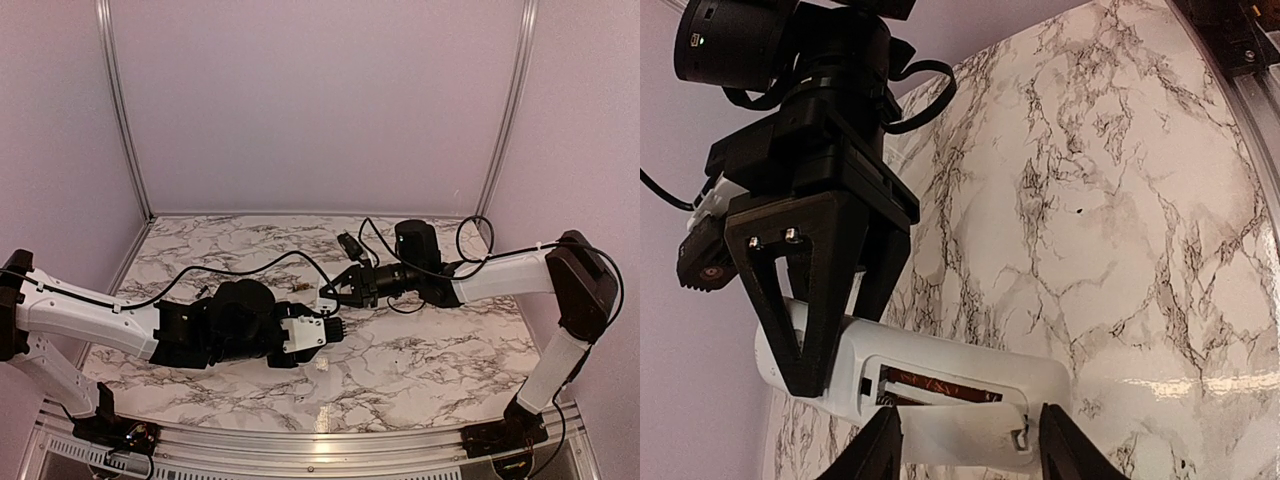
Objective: Load the batteries into the remote control
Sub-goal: Remove the battery cover from the remote control.
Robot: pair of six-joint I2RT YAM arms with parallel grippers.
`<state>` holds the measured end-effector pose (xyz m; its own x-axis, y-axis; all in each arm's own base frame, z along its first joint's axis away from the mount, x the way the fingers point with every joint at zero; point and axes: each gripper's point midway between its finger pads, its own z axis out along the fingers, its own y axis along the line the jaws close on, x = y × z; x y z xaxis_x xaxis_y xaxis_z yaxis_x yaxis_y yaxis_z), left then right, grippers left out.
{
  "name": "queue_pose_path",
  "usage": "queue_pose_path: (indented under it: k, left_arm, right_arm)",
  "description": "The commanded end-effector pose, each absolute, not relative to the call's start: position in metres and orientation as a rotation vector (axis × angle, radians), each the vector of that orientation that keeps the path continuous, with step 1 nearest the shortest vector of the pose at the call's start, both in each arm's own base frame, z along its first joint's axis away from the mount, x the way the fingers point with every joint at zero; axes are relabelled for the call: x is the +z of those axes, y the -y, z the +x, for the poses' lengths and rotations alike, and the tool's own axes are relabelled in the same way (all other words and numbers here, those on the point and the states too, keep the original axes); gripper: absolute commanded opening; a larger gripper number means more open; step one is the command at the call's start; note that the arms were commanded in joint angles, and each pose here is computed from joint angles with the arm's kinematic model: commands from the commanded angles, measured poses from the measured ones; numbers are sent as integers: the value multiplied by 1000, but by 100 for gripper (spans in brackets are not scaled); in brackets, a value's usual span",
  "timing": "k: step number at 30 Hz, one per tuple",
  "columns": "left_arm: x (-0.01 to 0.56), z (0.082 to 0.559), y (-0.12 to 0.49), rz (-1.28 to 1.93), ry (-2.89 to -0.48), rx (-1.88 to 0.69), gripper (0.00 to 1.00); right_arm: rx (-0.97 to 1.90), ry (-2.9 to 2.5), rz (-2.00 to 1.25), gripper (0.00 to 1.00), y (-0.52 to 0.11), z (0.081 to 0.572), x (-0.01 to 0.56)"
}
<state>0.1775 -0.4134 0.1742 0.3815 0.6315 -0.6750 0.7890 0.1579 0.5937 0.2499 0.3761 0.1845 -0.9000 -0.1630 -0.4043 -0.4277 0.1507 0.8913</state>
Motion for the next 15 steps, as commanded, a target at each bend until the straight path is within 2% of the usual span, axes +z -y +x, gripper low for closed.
queue_pose_path:
  k: [1, 9, 15]
  left_arm:
    - [181, 178, 413, 1542, -1320, -184, 49]
    - [192, 184, 408, 1459, -1337, -198, 55]
    - [194, 202, 399, 1336, -1450, -253, 60]
  right_arm:
    - [1846, -2173, -584, 0, -374, 254, 192]
    - [1814, -2201, -541, 0, -365, 262, 177]
    - [1789, -2230, -497, 0, -355, 269, 158]
